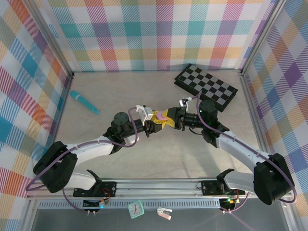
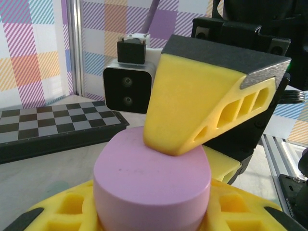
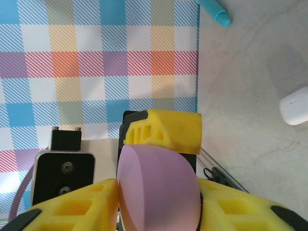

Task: Insert wireless bluetooth earbuds into charging case

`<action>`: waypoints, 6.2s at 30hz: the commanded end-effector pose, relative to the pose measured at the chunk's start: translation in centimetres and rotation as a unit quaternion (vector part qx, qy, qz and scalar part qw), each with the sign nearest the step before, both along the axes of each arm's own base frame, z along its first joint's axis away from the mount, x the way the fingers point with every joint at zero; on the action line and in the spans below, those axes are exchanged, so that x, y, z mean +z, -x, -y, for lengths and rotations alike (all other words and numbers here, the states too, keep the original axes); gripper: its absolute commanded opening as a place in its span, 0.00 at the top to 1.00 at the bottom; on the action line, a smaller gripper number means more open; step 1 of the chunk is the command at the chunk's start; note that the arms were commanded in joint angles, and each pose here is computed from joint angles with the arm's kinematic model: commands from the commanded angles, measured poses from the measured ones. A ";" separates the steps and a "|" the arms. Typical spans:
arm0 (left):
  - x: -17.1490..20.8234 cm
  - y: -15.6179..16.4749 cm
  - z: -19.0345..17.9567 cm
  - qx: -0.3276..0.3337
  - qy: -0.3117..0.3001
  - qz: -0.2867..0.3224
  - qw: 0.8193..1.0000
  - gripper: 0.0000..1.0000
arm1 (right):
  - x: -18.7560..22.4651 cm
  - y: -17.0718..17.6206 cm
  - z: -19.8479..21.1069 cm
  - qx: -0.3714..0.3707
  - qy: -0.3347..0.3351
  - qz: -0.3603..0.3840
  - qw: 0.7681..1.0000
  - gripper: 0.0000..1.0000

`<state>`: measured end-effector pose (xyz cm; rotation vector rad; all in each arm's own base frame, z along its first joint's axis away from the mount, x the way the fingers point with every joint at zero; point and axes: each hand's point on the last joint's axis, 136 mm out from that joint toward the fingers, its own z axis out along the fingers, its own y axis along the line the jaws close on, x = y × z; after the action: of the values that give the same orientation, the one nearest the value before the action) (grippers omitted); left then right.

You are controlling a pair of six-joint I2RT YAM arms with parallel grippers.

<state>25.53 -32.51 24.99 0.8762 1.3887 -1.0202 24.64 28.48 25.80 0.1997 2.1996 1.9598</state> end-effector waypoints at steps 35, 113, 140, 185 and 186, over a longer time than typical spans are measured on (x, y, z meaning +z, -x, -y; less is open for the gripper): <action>-2.5 3.3 -4.3 0.037 -0.124 0.009 0.992 0.00 | -10.4 -9.0 10.3 -0.170 0.233 -0.006 0.957 0.81; -17.3 -1.7 -11.7 0.149 -0.487 -0.193 0.839 0.54 | -11.0 -4.3 13.8 -0.078 0.352 0.079 0.929 0.21; -7.3 2.4 -4.8 0.033 -0.355 0.106 0.928 0.58 | -6.1 0.7 -0.4 0.159 0.243 0.153 0.945 0.31; 4.7 6.6 -5.2 -0.067 0.092 -0.031 0.993 0.06 | 4.5 6.2 -0.3 0.172 0.138 0.498 0.839 0.85; 5.2 7.0 -4.8 -0.090 0.104 -0.033 0.990 0.09 | 5.0 6.5 -0.4 0.175 0.126 0.503 0.837 0.86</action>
<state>21.08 -27.02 25.24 0.8255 1.4621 -1.0710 19.33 28.49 28.39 -0.9857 1.9167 1.2637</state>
